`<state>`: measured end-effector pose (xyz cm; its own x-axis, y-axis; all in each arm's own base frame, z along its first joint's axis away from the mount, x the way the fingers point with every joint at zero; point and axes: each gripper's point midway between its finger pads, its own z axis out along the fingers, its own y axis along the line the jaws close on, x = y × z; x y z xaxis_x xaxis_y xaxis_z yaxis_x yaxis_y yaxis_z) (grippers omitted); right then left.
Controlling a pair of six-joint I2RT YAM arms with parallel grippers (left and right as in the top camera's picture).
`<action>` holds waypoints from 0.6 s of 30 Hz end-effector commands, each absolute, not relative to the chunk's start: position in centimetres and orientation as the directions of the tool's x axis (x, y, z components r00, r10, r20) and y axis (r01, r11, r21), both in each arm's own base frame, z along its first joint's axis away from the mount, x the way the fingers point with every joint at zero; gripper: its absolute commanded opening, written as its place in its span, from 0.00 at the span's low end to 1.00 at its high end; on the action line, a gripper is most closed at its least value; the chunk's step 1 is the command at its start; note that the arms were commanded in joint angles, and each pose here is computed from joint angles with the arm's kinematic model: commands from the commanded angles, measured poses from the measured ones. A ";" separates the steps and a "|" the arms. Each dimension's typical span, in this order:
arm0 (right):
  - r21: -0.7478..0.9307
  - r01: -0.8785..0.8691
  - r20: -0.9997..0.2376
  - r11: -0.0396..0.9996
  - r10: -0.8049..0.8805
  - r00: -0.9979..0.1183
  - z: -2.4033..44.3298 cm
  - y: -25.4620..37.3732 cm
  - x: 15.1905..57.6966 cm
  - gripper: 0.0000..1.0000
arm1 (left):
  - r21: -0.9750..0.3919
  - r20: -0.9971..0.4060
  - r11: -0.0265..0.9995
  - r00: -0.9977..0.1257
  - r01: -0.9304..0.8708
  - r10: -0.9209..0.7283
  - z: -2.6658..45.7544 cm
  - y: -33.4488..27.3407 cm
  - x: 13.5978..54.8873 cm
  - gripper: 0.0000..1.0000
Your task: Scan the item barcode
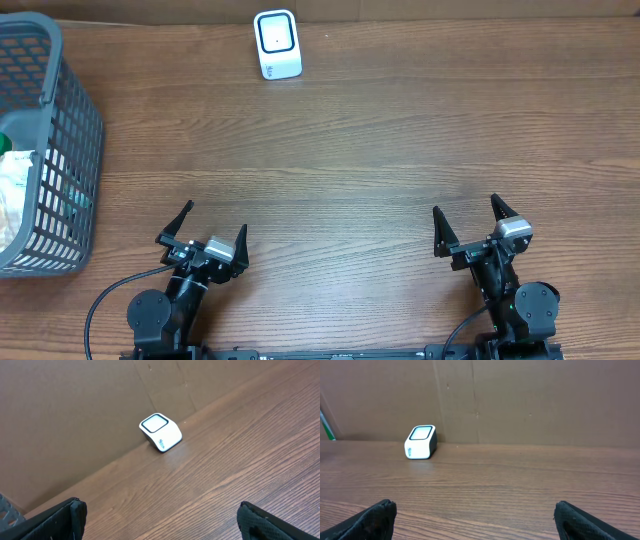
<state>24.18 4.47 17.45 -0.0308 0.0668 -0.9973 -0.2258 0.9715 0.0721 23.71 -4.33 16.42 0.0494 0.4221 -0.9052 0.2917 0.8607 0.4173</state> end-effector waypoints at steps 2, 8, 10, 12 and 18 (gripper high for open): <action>0.075 -0.237 -0.997 0.969 0.070 -0.028 17.3 4.7 24.1 1.00 | 0.403 -0.912 0.866 0.052 0.297 0.406 16.3 -4.5 23.7 1.00; 0.075 -0.237 -0.997 0.969 0.071 -0.028 17.3 4.7 24.1 1.00 | 0.408 -0.910 0.864 0.058 0.295 0.410 16.4 -4.5 23.7 1.00; 0.075 -0.237 -0.997 0.969 0.070 -0.028 17.3 4.7 24.1 1.00 | 0.407 -0.911 0.864 0.056 0.296 0.410 16.3 -4.5 23.7 1.00; 0.075 -0.237 -0.997 0.969 0.071 -0.028 17.3 4.7 24.1 1.00 | 0.407 -0.911 0.864 0.056 0.296 0.410 16.3 -4.5 23.7 0.99; 0.075 -0.237 -0.997 0.969 0.070 -0.028 17.3 4.7 24.1 1.00 | 0.410 -0.910 0.865 0.057 0.288 0.412 16.4 -4.4 23.7 1.00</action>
<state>24.18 4.47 17.46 -0.0304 0.0668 -0.9973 -0.2262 0.9714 0.0720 23.71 -4.33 16.45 0.0505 0.4222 -0.9051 0.2912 0.8607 0.4177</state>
